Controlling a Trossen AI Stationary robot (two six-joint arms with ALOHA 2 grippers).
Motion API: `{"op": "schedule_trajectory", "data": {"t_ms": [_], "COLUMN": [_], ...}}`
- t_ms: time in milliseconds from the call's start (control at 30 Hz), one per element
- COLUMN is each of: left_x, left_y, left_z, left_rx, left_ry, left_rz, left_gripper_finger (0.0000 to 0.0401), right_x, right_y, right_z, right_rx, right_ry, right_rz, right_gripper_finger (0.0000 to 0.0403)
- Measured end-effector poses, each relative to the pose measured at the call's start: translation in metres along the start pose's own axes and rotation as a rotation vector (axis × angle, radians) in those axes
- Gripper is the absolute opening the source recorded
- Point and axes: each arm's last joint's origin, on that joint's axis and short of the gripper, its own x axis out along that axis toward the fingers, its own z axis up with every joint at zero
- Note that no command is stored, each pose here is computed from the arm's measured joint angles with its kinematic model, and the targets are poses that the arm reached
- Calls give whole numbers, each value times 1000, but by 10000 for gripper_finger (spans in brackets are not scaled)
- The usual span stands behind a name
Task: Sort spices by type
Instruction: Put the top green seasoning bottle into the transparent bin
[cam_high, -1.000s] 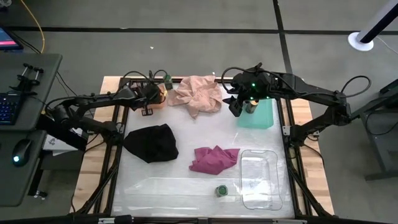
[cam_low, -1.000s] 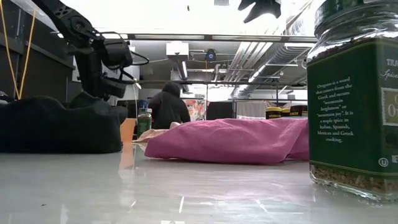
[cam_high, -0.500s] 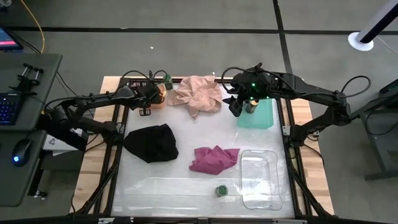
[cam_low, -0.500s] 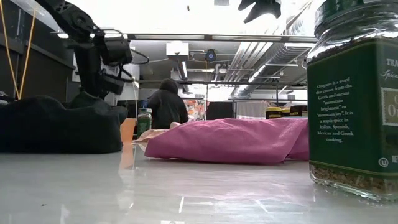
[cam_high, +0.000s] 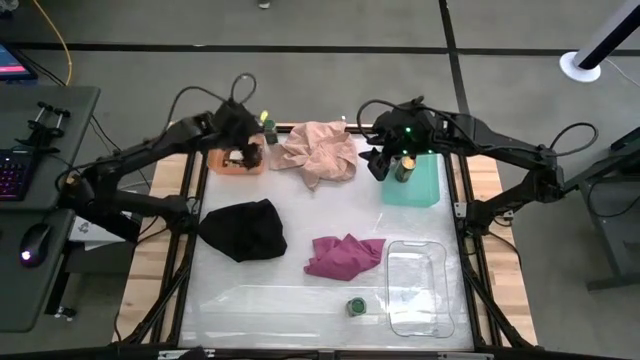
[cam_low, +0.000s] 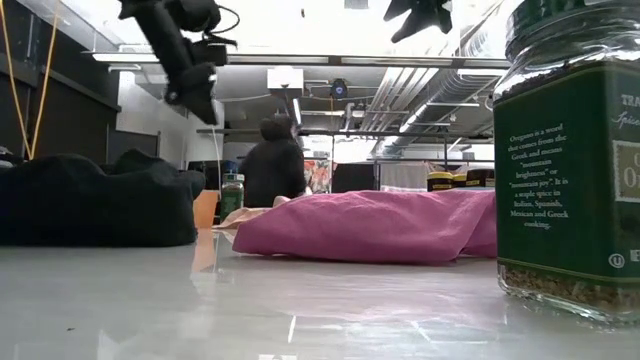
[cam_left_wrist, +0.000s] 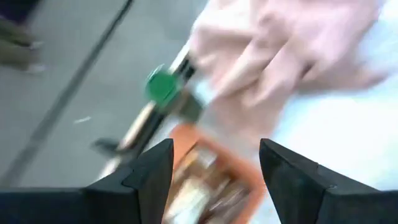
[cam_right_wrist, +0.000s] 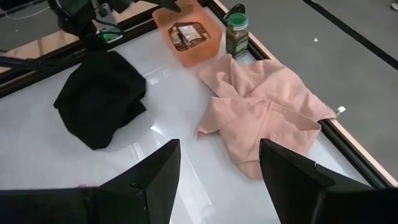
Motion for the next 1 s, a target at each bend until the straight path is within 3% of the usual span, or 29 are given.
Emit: {"op": "schedule_trajectory", "data": {"t_ms": [233, 400, 500, 600, 767, 1000], "left_x": [41, 84, 100, 115, 125, 124], "left_y": [56, 87, 92, 93, 87, 79], "left_z": [53, 78, 86, 93, 92, 89], "left_rx": [-159, -233, -166, -90, 146, 239], "left_ry": [41, 278, 381, 386, 448, 449], "left_rz": [-111, -237, -267, -263, -195, -317], "left_gripper_finger": [247, 256, 257, 258, 258, 258], "right_x": [0, 0, 0, 0, 0, 0], "right_y": [-2, -1, 0, 0, 0, 0], "right_z": [2, 1, 1, 1, 1, 1], "right_rx": [22, 44, 41, 58, 58, 56], "right_ry": [-9, -7, -6, -5, -4, -3], "right_rz": [3, 8, 11, 14, 15, 14], "right_gripper_finger": [213, 213, 213, 213, 213, 213]}}
